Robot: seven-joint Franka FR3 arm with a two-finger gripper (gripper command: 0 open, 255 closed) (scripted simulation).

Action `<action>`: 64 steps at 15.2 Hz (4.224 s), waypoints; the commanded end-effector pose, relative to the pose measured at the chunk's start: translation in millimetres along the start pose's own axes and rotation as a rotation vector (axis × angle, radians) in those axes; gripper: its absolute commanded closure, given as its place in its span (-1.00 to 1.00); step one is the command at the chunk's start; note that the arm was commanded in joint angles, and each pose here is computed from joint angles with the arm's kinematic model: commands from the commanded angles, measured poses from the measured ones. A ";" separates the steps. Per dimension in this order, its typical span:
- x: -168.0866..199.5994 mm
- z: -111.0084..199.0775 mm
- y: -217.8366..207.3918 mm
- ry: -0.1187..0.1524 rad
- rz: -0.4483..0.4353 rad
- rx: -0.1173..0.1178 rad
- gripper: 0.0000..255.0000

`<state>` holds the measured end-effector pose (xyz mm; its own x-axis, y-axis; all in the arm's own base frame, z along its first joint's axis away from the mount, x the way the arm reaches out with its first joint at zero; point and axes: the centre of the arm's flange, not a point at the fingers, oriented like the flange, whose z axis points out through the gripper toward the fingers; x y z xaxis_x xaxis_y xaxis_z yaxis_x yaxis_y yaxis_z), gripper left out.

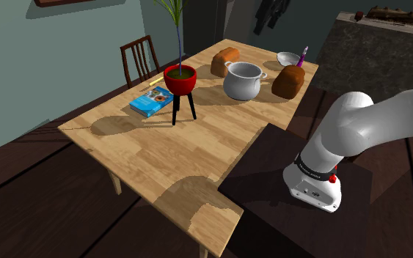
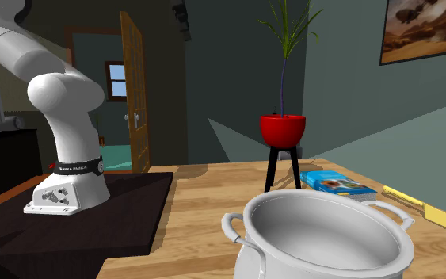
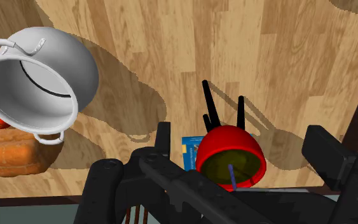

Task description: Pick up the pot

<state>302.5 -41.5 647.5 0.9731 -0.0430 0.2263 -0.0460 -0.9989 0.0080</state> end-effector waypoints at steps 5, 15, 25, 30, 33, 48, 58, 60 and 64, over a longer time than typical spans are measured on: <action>17.5 39.2 33.0 -0.008 0.002 0.010 -1.00; 59.6 139.5 113.9 -0.030 0.005 0.037 -1.00; 99.2 242.6 192.3 -0.051 0.009 0.063 -1.00; 118.1 295.3 230.5 -0.061 0.011 0.076 -1.00; 129.1 327.2 253.1 -0.068 0.012 0.084 -1.00; 137.4 414.9 285.8 -0.077 0.014 0.095 1.00; 137.4 409.5 286.4 -0.077 0.014 0.095 1.00; 139.8 399.2 286.5 -0.077 0.014 0.095 1.00; 144.6 378.6 286.7 -0.077 0.014 0.095 1.00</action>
<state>514.9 -340.1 304.3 0.9881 -0.0556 0.1435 -0.0426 -0.9949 -0.0918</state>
